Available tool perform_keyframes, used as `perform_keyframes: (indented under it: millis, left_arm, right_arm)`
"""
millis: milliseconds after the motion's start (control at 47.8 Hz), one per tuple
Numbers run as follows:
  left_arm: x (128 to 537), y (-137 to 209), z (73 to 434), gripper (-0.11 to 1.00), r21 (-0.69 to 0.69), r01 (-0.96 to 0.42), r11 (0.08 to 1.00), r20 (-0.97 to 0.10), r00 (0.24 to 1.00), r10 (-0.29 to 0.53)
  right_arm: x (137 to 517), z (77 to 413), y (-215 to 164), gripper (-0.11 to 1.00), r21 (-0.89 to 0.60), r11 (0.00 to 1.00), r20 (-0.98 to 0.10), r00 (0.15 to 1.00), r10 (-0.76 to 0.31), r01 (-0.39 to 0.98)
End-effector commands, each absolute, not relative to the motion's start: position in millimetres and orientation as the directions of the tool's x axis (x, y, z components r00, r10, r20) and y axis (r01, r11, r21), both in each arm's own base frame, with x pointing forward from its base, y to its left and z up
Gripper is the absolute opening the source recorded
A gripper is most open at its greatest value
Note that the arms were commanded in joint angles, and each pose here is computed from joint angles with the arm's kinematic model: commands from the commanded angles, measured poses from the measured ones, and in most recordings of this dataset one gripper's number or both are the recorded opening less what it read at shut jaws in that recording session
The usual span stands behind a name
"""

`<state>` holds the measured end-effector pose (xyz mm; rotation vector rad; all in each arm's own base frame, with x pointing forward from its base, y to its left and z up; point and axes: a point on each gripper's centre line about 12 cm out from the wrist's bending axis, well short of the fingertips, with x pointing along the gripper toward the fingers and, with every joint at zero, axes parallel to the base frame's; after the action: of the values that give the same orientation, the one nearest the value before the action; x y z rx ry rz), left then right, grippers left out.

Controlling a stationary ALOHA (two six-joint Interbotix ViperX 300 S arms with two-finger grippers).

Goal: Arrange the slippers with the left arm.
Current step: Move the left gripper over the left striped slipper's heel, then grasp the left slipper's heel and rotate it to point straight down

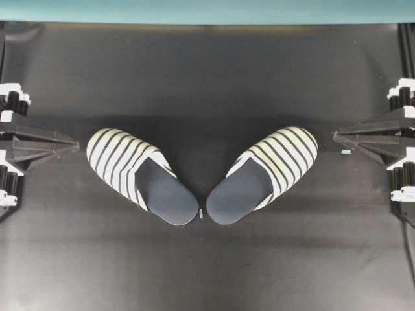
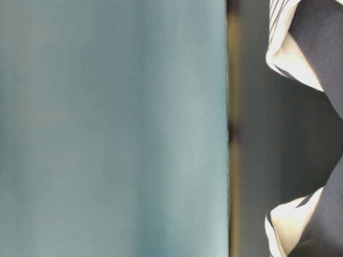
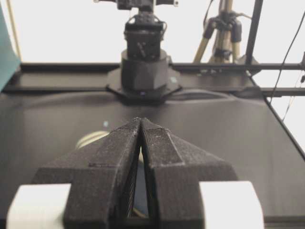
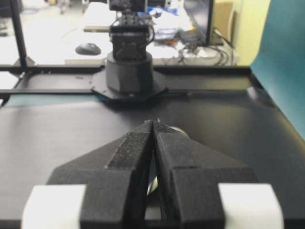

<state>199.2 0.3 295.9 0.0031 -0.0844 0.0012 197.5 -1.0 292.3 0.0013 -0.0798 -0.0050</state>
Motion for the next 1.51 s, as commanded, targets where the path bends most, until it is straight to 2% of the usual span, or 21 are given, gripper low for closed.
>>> perform_keyframes:
  millis: [0,84,272,440,524,565,712,754,817,1005,1089,1131,1319,1487]
  left_arm:
    - [213,-2,304,0.05,0.002,0.016,1.0,0.053,0.998,-0.016]
    - [232,-2,299,0.0,-0.05,0.007,0.999,-0.077,0.997,-0.011]
    - [275,8,276,0.0,-0.12,-0.081,0.99,-0.384,0.923,0.029]
    - [307,23,261,0.0,-0.187,-0.198,0.962,-0.533,0.843,0.069]
    - [318,31,254,0.0,-0.219,-0.275,0.936,-0.615,0.784,0.086]
    - [322,35,249,0.0,-0.218,-0.318,0.923,-0.676,0.731,0.092]
    - [333,39,238,0.01,-0.163,-0.373,0.914,-0.81,0.58,0.092]
    - [337,40,235,0.04,-0.15,-0.382,0.912,-0.836,0.542,0.089]
    - [341,41,229,0.14,-0.129,-0.397,0.909,-0.874,0.479,0.085]
    - [346,43,203,0.69,-0.075,-0.436,0.897,-0.947,0.314,0.073]
    - [348,43,185,0.86,-0.047,-0.442,0.896,-0.97,0.235,0.065]
    - [348,43,178,0.89,-0.038,-0.447,0.894,-0.976,0.207,0.062]
    - [344,53,154,0.87,-0.019,-0.5,0.866,-0.988,0.142,0.06]
    - [337,61,143,0.87,-0.024,-0.52,0.854,-0.986,0.151,0.064]
  right_arm:
    - [200,298,-1,0.04,-0.002,1.0,0.09,0.996,-0.007,0.007]
    - [200,294,-4,0.0,-0.003,1.0,0.058,0.998,-0.02,0.02]
    - [200,283,-7,0.0,0.008,0.999,-0.029,0.999,-0.036,0.036]
    - [199,279,-7,0.0,0.009,0.999,-0.06,0.998,-0.036,0.036]
    - [199,276,-7,0.0,0.009,0.999,-0.072,0.997,-0.036,0.036]
    - [198,275,-7,0.0,0.011,0.999,-0.078,0.996,-0.036,0.037]
    - [198,271,-7,0.0,0.011,0.999,-0.096,0.995,-0.036,0.037]
    - [198,271,-7,0.0,0.009,0.999,-0.096,0.995,-0.035,0.037]
    - [198,271,-7,0.0,0.009,0.999,-0.096,0.995,-0.037,0.038]
    - [196,266,-7,0.0,0.011,0.999,-0.107,0.994,-0.037,0.038]
    - [196,265,-7,0.0,0.011,0.999,-0.109,0.993,-0.036,0.037]
    - [196,265,-7,0.0,0.011,0.999,-0.109,0.993,-0.037,0.039]
    - [194,264,-7,0.0,0.009,0.999,-0.107,0.994,-0.037,0.038]
    - [193,261,-7,0.0,0.009,0.999,-0.11,0.993,-0.037,0.038]
